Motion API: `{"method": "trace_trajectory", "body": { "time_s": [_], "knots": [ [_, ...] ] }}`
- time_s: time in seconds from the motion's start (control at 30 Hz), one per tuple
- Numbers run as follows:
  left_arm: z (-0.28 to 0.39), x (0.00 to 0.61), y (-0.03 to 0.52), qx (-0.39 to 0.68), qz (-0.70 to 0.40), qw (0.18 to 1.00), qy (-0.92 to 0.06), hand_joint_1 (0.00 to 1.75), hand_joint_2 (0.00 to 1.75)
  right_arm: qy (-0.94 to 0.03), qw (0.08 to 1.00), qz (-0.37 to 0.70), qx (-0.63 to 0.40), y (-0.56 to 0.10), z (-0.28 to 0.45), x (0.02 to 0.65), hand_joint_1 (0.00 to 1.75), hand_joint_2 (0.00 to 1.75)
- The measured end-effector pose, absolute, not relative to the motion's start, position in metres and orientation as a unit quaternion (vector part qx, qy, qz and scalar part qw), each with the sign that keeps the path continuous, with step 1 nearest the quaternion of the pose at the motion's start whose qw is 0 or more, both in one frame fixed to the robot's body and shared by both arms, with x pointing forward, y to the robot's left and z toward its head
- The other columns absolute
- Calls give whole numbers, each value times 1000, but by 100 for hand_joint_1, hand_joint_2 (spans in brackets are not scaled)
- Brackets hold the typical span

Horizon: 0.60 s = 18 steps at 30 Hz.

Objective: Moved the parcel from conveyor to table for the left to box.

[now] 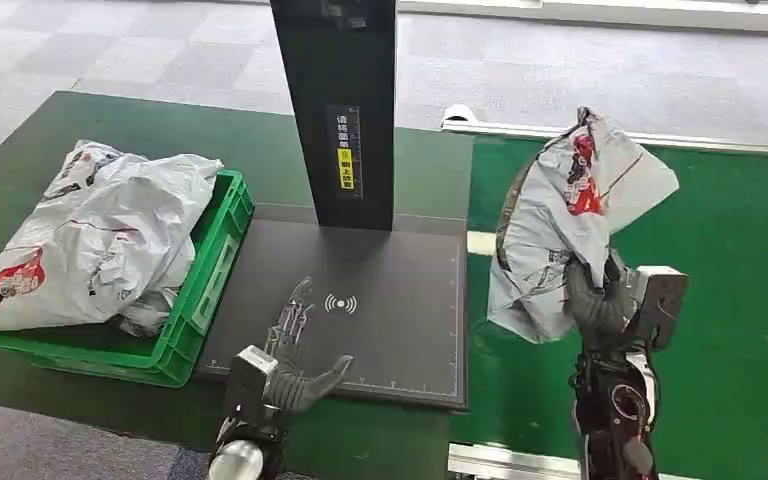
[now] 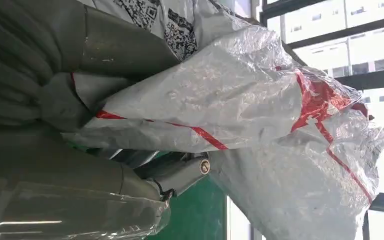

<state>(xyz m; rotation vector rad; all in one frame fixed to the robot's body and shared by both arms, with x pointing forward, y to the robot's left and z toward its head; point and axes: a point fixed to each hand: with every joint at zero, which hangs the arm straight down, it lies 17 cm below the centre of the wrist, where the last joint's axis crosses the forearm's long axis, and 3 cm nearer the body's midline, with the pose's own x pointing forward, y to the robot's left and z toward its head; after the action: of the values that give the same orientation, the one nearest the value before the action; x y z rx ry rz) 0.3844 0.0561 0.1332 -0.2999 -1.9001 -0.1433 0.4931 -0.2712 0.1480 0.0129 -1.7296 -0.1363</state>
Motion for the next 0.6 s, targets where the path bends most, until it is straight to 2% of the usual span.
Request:
{"method": "trace_trajectory", "body": {
  "time_s": [0.6],
  "knots": [
    [138,391,70,-109,-52,565,-816,0,175,-767,640,-36,34,-247,158,491,175,175]
  ]
}}
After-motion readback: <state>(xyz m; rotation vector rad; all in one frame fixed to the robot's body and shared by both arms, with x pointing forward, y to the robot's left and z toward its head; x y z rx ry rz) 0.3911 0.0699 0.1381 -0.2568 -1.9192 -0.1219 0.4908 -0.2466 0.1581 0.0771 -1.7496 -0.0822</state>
